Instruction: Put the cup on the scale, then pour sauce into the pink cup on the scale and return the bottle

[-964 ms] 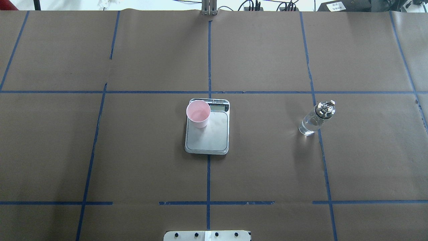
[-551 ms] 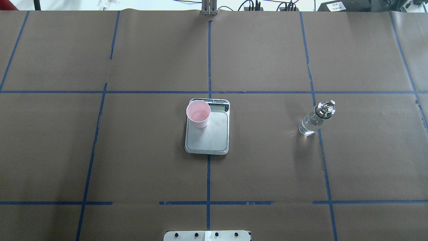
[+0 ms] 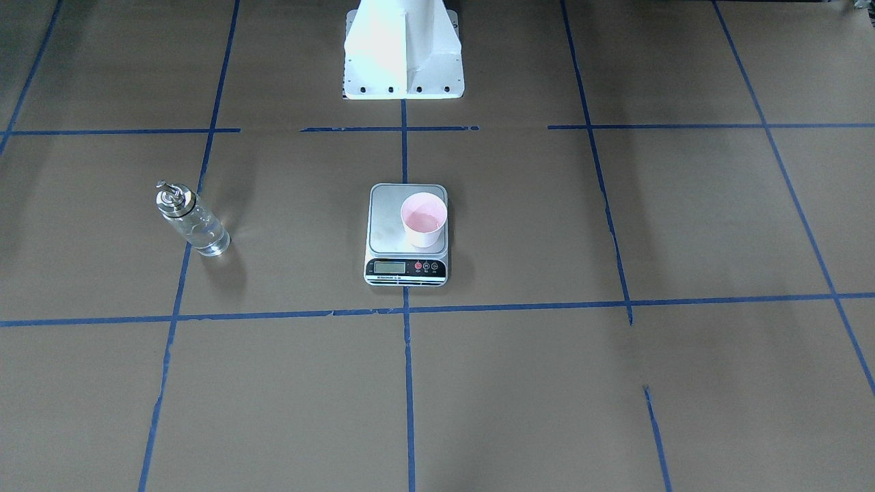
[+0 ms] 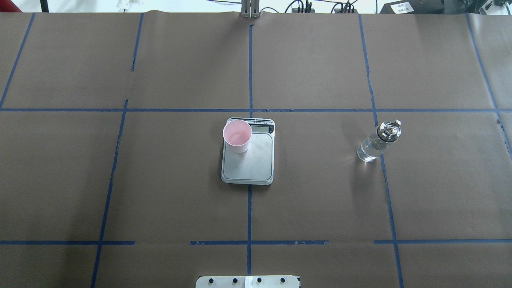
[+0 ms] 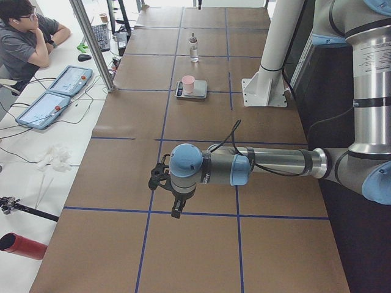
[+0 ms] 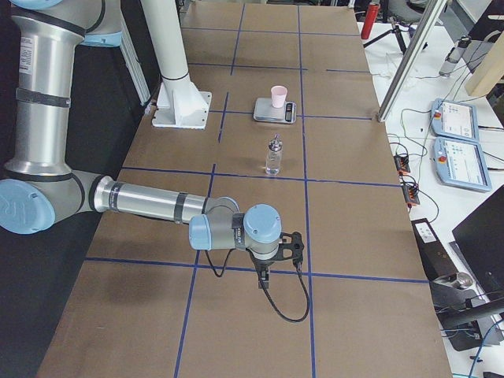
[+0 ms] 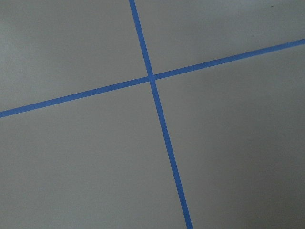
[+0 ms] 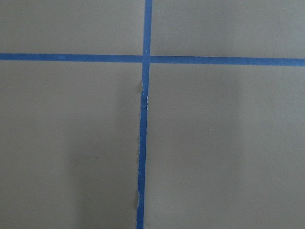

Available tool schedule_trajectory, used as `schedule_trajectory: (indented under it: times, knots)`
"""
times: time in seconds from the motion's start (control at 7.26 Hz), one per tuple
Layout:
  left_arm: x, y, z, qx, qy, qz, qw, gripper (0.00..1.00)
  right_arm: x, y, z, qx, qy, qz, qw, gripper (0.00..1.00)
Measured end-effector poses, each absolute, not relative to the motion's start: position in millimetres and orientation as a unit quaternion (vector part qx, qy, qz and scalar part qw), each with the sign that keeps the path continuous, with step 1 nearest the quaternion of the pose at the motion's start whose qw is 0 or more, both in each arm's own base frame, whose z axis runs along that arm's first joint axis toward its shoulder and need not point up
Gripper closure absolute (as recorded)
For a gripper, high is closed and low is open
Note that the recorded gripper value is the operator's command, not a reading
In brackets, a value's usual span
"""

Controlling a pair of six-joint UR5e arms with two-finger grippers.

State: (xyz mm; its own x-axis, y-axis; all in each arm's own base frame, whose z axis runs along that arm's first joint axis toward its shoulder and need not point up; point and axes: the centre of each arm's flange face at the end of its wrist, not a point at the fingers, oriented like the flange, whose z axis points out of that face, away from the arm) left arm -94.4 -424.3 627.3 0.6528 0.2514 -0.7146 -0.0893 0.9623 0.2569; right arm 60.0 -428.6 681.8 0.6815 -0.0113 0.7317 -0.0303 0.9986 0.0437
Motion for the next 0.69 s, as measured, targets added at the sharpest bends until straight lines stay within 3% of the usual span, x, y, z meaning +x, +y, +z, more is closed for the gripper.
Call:
schedule_trajectory:
  times: [0.69]
  knots:
    - [-94.7, -418.9, 620.2, 0.103, 0.404, 0.095, 0.904, 0.00, 67.1, -424.8, 664.2, 0.033, -0.391, 0.008, 0.920, 0.00]
